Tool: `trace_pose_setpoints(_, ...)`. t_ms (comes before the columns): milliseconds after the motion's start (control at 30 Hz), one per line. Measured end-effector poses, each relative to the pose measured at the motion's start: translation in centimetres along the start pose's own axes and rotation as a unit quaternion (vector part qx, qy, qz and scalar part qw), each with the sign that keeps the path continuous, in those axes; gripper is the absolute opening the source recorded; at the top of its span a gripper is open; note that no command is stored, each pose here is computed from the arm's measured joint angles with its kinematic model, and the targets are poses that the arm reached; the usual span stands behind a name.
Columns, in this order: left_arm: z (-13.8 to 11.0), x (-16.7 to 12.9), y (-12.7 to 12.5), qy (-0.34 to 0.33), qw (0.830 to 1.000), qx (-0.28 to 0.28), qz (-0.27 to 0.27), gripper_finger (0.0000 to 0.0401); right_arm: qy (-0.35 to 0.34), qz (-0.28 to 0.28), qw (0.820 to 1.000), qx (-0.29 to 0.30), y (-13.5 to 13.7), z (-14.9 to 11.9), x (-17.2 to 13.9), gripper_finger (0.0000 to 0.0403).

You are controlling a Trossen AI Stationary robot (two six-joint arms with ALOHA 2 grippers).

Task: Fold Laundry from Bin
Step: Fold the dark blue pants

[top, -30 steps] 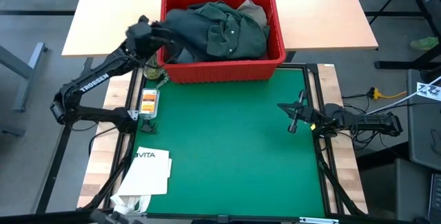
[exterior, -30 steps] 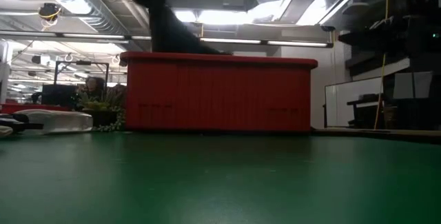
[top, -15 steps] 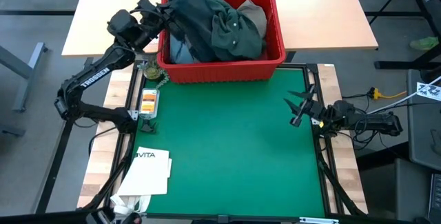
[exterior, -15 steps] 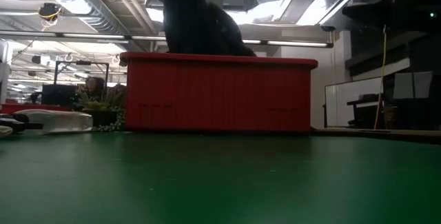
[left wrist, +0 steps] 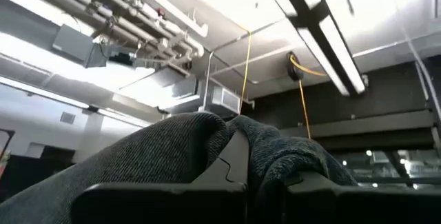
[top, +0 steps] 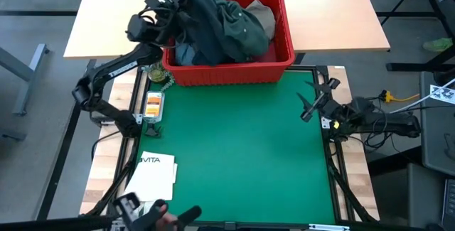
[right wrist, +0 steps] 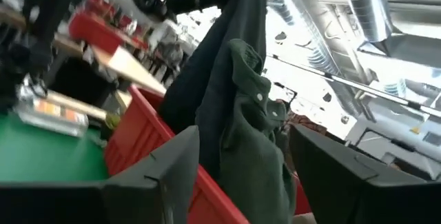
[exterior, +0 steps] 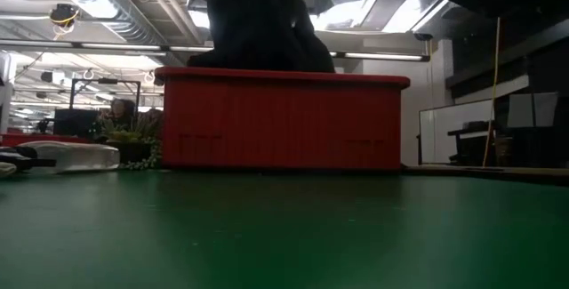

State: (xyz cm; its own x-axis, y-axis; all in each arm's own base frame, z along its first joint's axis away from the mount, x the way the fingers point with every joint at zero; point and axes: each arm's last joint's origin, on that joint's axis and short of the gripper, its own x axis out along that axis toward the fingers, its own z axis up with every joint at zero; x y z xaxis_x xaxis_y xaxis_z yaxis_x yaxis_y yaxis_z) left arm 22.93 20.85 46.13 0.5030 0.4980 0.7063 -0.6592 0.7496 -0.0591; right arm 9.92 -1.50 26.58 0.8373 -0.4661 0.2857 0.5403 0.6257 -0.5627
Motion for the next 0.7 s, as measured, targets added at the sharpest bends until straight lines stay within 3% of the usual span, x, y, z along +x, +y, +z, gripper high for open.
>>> trace_pose_setpoints(133, -1.7, 0.2, 0.5, 0.019, 1.000, -0.009, 0.005, 0.0000, 0.045, -0.003, 0.998, -0.045, -0.1, 1.3, 2.1, 0.0225)
trace_pose_setpoints(367, -2.2, 0.2, 0.8, 0.030, 0.999, -0.018, -0.016, 0.0000, 0.126, -0.001, 0.987, -0.105, -0.3, 2.3, 8.1, 0.0225)
trace_pose_setpoints(700, -2.6, 0.2, 0.7, 0.055, 0.998, -0.019, -0.028, 0.0000, 0.196, 0.138, 0.964, -0.116, 1.0, -1.6, 18.1, 0.0225)
